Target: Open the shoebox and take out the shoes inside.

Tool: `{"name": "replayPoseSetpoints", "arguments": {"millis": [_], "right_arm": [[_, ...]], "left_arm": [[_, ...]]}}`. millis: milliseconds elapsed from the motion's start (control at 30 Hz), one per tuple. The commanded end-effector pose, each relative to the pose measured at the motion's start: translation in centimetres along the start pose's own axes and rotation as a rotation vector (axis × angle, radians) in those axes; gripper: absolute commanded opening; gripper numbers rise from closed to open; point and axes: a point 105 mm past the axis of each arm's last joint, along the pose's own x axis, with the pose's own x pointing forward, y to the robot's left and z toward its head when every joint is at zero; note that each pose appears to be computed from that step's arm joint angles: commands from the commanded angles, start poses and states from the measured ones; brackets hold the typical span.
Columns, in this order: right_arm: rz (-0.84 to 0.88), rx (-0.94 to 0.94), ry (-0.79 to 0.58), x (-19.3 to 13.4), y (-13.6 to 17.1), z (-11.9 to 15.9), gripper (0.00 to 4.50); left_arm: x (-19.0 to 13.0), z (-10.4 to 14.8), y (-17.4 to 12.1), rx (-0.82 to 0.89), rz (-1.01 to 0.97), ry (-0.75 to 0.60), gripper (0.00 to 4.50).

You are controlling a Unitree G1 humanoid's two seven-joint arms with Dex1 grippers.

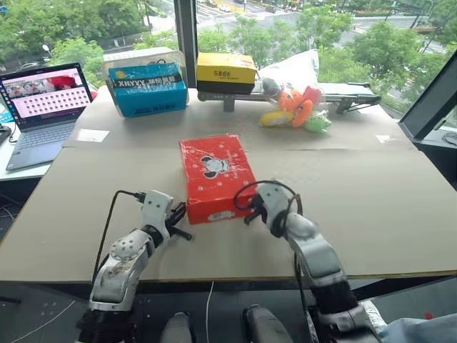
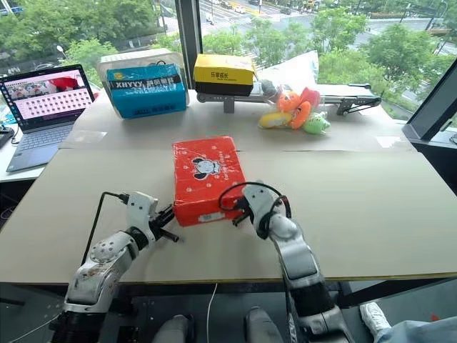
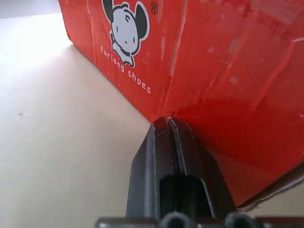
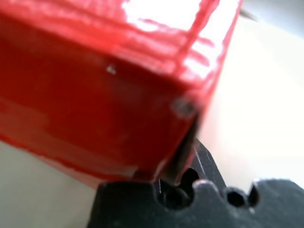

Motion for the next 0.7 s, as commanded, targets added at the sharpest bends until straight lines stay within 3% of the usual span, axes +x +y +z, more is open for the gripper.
{"name": "replayPoseSetpoints", "arguments": {"millis": [33, 200, 433, 700], "right_arm": [[0.038, -0.005, -0.017, -2.1, 2.1, 1.4, 0.00], [-0.032, 0.027, 0.017, -3.3, 1.3, 0.8, 0.00], [-0.062, -0.005, 0.042, -2.6, 0.2, 0.1, 0.00], [-0.127, -0.029, 0.124, -4.4, -3.4, -2.5, 0.00]], "left_arm": [[0.0, 1.9, -2.7, 0.015, -0.147, -0.062, 0.04], [-0.1, 2.1, -3.0, 0.019, -0.169, -0.055, 0.04], [0.2, 2.0, -4.0, -0.012, -0.193, -0.057, 0.04], [-1.0, 0.1, -0.1, -0.100, -0.058, -0.035, 0.04]]}}
